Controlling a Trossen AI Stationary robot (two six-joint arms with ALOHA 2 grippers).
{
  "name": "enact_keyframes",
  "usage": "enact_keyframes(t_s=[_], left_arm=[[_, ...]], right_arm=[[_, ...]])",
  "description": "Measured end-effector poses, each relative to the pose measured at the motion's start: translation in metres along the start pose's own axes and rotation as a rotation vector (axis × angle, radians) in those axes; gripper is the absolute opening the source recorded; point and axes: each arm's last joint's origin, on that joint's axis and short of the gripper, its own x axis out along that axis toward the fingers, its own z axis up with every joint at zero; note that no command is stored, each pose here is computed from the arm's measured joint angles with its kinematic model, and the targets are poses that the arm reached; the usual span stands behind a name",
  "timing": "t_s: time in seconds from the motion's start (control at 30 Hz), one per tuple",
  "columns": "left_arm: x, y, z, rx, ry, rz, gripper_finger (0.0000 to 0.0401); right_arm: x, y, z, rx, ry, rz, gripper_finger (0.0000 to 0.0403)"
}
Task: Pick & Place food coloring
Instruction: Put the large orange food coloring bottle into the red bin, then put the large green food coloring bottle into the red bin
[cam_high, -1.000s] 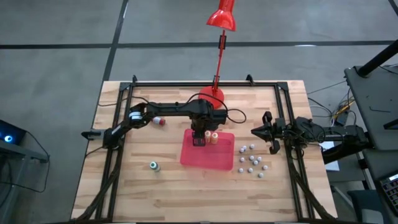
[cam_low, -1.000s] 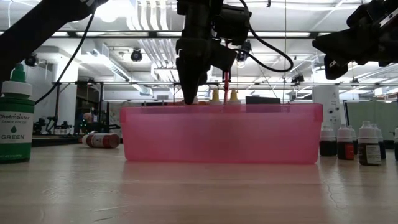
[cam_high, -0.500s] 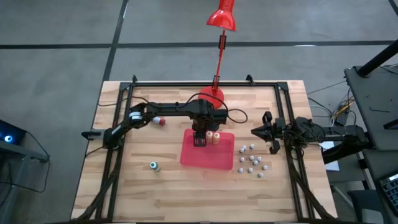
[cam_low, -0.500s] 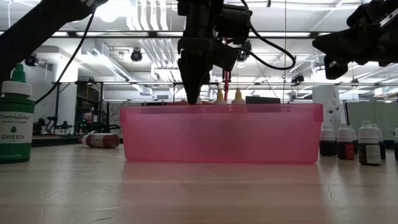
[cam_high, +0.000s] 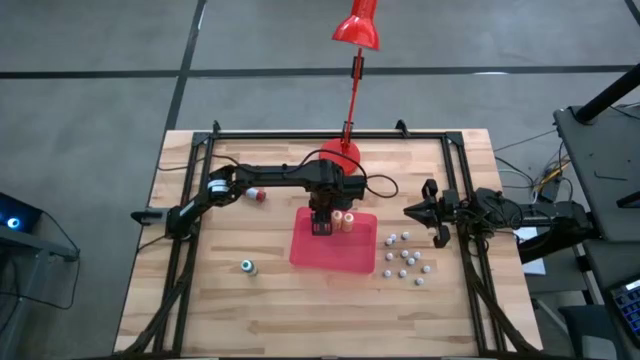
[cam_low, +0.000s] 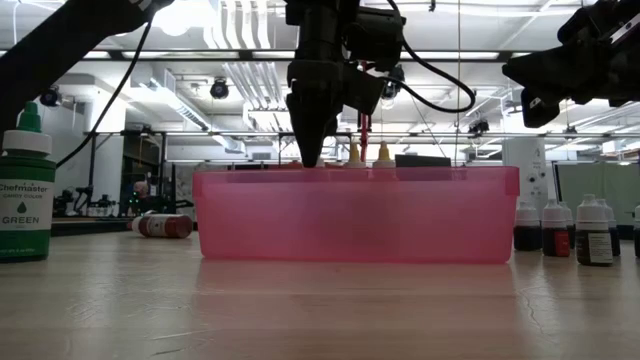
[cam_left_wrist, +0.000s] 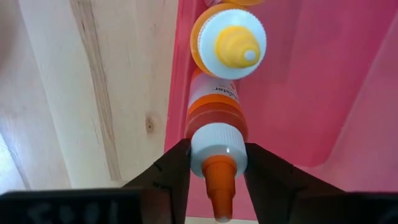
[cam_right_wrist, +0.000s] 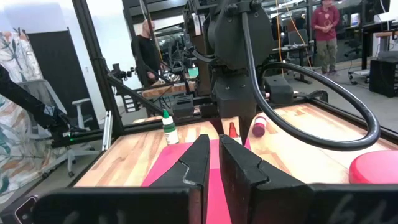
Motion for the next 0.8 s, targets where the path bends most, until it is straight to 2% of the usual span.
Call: enact_keyframes(t_s=[0.17, 0.33, 0.63, 0.8], left_arm=[[0.0, 0.0, 0.0, -0.002, 0.001, -0.004, 0.0145], [0.0, 0.0, -0.001, -0.002, 0.009, -0.007, 0.0146], [-0.002, -0.001, -0.012, -0.012, 0.117, -0.013, 0.0147], [-0.009, -0.001, -0.015, -0.036, 0.105, -0.011, 0.0147]], right_arm=[[0.0, 0.0, 0.0, 0.0, 0.0, 0.0, 0.0029], [0.0, 0.0, 0.0, 0.0, 0.0, 0.0, 0.0029], [0.0, 0.0, 0.0, 0.0, 0.0, 0.0, 0.0029], [0.0, 0.0, 0.0, 0.0, -0.001, 0.001, 0.0029]])
